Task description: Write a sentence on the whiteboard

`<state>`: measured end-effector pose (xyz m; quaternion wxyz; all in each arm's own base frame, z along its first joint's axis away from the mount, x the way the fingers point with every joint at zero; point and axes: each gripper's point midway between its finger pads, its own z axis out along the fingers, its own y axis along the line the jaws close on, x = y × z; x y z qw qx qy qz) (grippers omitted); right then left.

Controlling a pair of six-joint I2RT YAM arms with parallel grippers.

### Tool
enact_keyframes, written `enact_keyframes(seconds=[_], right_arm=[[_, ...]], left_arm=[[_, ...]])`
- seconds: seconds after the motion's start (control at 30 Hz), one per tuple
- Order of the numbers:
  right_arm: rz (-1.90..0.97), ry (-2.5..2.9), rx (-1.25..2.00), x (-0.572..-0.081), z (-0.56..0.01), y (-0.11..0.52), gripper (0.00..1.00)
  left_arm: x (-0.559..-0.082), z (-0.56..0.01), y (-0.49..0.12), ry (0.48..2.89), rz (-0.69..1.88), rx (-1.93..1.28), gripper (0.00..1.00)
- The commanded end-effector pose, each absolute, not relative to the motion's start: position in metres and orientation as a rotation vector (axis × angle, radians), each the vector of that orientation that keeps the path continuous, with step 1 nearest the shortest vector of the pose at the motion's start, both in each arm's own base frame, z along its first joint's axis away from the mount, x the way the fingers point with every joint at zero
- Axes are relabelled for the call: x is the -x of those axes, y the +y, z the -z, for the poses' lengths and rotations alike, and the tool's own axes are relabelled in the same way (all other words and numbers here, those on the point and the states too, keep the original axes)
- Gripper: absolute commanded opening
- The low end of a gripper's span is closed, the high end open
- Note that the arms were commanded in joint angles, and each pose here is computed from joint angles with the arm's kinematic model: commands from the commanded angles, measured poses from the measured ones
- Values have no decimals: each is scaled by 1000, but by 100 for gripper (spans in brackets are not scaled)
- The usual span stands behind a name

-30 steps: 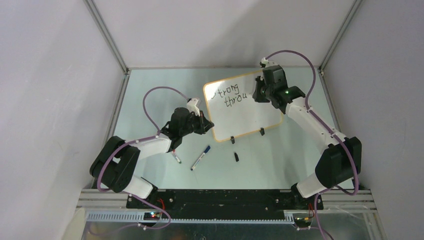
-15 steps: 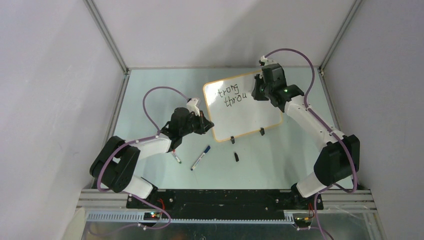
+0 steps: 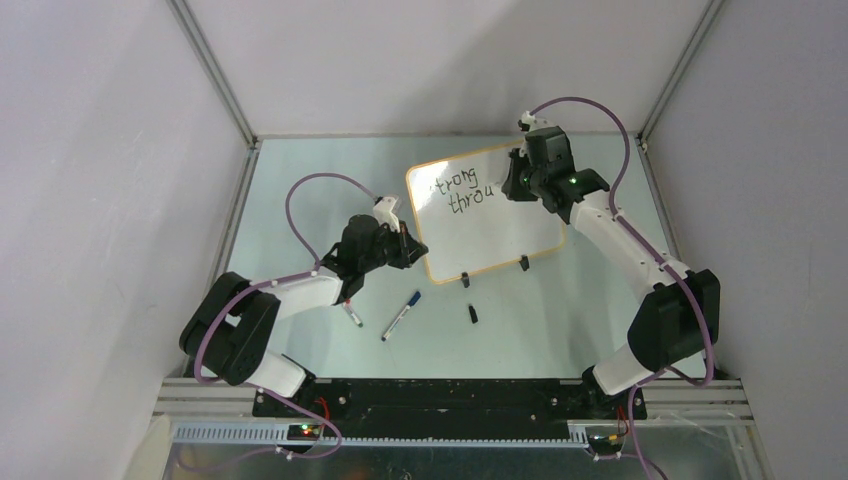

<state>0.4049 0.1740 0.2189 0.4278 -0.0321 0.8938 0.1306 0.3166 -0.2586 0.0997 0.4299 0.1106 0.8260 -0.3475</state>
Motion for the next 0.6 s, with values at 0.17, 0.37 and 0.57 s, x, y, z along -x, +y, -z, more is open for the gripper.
enact_keyframes(seconds=[0.17, 0.37, 0.57], right_arm=[[-367, 2226, 119, -407, -224, 182, 0], [-333, 2255, 114, -402, -217, 176, 0], [-303, 2269, 108, -400, -212, 171, 0]], left_arm=[[-324, -110, -254, 2017, 800, -303, 0], [-323, -110, -253, 2016, 798, -304, 0], [-324, -110, -253, 2016, 797, -303, 0]])
